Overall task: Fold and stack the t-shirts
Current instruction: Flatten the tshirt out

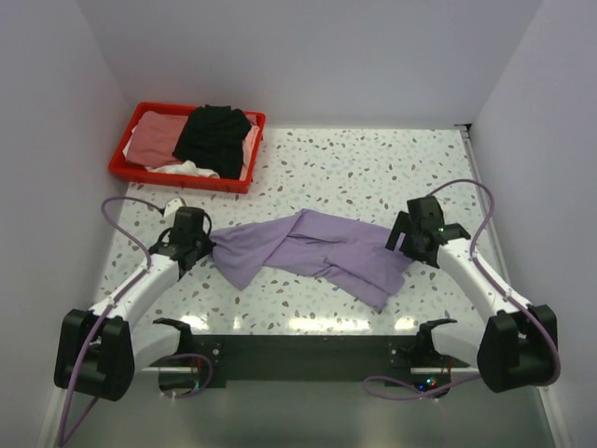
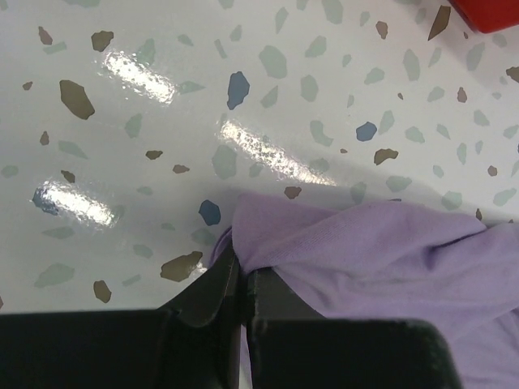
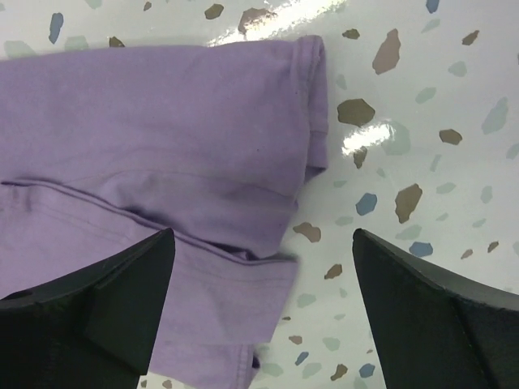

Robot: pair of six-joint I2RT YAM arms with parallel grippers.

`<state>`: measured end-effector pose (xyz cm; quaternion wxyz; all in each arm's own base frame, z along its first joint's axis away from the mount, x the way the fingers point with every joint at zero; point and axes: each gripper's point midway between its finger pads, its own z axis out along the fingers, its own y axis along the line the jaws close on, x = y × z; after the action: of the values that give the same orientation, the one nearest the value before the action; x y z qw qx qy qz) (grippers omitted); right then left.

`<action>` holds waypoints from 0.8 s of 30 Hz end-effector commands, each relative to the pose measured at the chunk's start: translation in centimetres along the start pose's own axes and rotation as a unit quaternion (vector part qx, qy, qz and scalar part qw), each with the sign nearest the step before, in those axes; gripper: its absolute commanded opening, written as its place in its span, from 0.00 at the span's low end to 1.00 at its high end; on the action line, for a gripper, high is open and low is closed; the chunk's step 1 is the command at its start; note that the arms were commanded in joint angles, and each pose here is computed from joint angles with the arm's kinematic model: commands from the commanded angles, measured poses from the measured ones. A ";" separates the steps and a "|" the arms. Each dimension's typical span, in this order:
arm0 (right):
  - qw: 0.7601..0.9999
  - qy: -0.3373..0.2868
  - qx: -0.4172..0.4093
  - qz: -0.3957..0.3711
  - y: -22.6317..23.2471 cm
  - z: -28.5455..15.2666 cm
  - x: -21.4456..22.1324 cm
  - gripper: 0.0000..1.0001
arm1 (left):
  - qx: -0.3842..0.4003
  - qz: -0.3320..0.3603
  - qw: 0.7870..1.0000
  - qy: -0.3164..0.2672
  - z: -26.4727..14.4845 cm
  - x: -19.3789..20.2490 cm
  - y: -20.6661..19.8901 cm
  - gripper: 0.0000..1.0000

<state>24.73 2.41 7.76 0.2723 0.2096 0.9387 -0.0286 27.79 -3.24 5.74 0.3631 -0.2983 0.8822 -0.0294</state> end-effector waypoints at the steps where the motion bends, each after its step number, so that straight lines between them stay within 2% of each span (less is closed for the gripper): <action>1: 1.000 -0.004 -0.009 0.008 1.4 1.9 -1.0 0.94 | 0.020 -0.003 1.000 -0.019 -0.1 -0.8 -0.6 0.00; 5: 1.000 0.017 -0.025 0.004 2.8 3.2 -1.0 0.84 | 0.032 -0.006 0.999 -0.026 -0.6 -1.1 -0.9 0.00; 8: 1.000 0.011 -0.003 0.005 2.1 4.5 -0.6 0.82 | 0.035 -0.009 0.999 -0.032 -0.9 -1.3 -0.9 0.00; 14: 1.000 -0.006 -0.008 0.016 2.5 6.0 -1.5 0.70 | 0.044 -0.012 0.998 -0.033 -1.1 -1.5 -1.3 0.00; 17: 1.000 -0.002 -0.014 0.019 2.8 6.4 -1.8 0.57 | 0.045 -0.015 0.998 -0.033 -1.2 -1.7 -1.5 0.00; 20: 1.000 0.018 -0.012 0.017 2.8 6.1 -1.5 0.30 | 0.031 -0.022 0.999 -0.035 -1.5 -2.1 -1.2 0.00; 24: 1.000 -0.001 -0.019 0.020 2.5 4.2 -2.2 0.20 | 0.035 -0.030 0.998 -0.040 -2.2 -2.5 -1.3 0.00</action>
<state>28.50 3.21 2.71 0.2422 0.2181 0.9453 -0.0161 27.26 -3.53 6.67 0.3750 -0.2967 0.8769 -0.0488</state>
